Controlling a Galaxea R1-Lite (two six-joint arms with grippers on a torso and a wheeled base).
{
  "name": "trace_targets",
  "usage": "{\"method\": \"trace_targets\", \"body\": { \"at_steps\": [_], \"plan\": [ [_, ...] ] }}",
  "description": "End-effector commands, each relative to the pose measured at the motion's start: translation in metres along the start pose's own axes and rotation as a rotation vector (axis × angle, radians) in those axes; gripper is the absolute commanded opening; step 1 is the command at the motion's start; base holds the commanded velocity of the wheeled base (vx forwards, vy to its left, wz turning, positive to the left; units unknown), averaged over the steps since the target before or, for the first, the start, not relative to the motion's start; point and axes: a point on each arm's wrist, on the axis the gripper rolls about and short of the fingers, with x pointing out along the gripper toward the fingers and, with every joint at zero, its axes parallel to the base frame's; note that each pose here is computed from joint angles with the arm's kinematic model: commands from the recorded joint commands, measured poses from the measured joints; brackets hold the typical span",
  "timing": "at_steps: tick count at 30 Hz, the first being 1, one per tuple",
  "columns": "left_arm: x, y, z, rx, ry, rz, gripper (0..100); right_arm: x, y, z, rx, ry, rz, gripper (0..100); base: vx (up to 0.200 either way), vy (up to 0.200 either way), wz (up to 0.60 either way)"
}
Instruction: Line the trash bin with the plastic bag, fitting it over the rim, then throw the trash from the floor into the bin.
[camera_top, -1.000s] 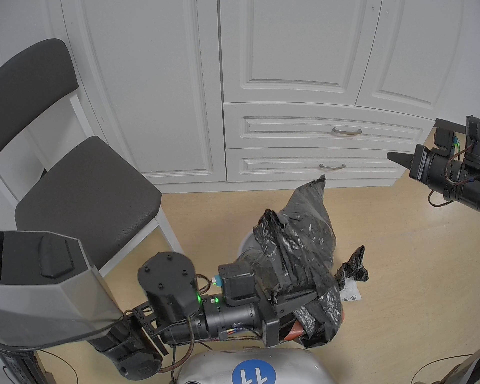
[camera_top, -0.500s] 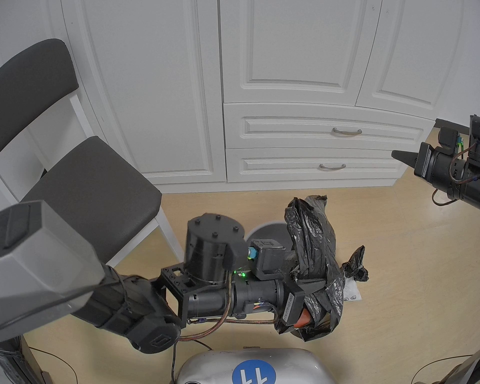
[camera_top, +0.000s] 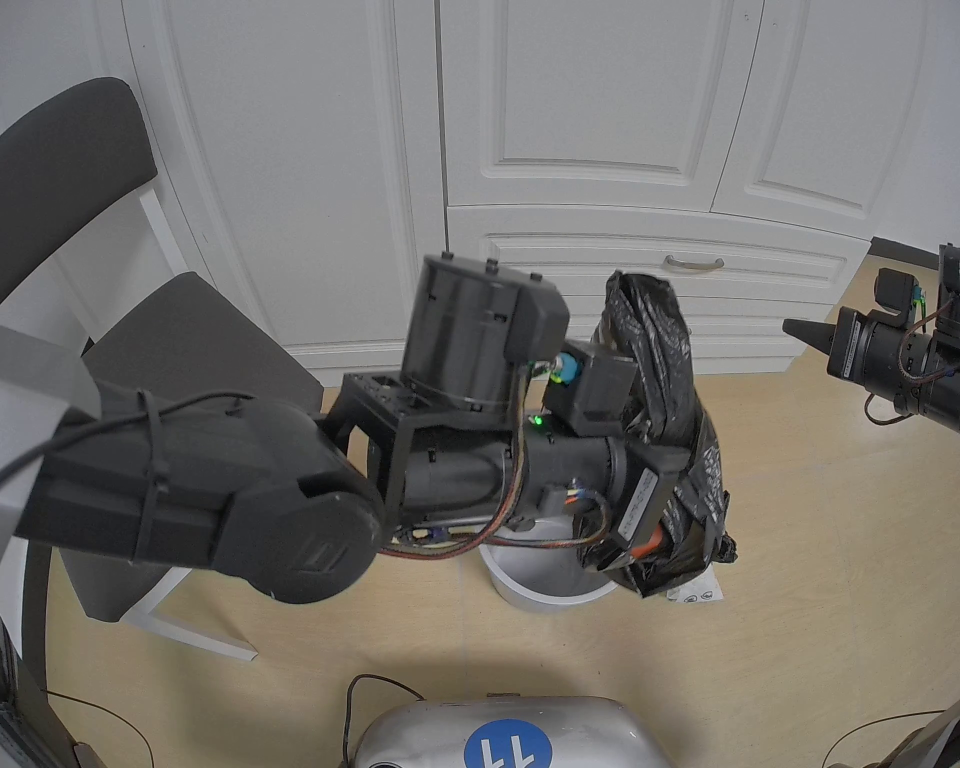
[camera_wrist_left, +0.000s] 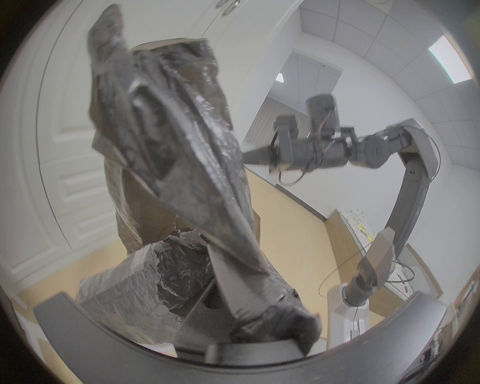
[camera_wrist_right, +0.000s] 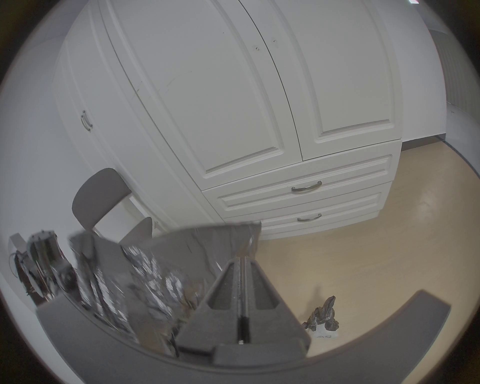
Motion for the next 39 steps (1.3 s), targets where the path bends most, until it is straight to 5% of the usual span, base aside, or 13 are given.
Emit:
{"method": "trace_targets", "body": {
  "at_steps": [1, 11, 18, 25, 27, 29, 33, 39],
  "plan": [
    [-0.003, -0.009, 0.009, 0.039, -0.098, -0.002, 0, -0.001, -0.003, -0.007, -0.024, 0.020, -0.011, 0, 0.000, 0.000, 0.00],
    [-0.008, -0.030, -0.048, -0.075, -0.240, -0.072, 0, 0.012, -0.008, -0.013, -0.022, 0.044, -0.019, 0, 0.000, 0.000, 0.00],
    [-0.016, -0.039, -0.085, -0.254, -0.295, -0.130, 0, 0.025, -0.012, -0.014, -0.028, 0.002, -0.020, 0, 0.000, 0.000, 0.00],
    [-0.018, -0.042, -0.110, -0.341, -0.248, -0.146, 0, 0.036, -0.017, -0.020, -0.017, 0.027, -0.025, 0, 0.000, 0.000, 0.00],
    [-0.006, -0.023, -0.152, -0.370, -0.201, -0.096, 0, 0.052, -0.022, -0.027, -0.016, 0.012, -0.022, 0, 0.000, 0.000, 0.00],
    [-0.001, -0.015, -0.167, -0.393, -0.152, -0.066, 0, 0.061, -0.026, -0.031, -0.016, 0.005, -0.021, 0, 0.000, 0.000, 0.00],
    [-0.002, -0.007, -0.177, -0.414, -0.121, -0.035, 0, 0.074, -0.030, -0.039, -0.006, 0.018, -0.019, 0, 0.000, 0.000, 0.00],
    [-0.008, -0.004, -0.154, -0.390, -0.205, -0.043, 0, 0.084, -0.029, -0.041, 0.015, 0.026, -0.010, 0, 0.000, 0.000, 0.00]
  ]
}}
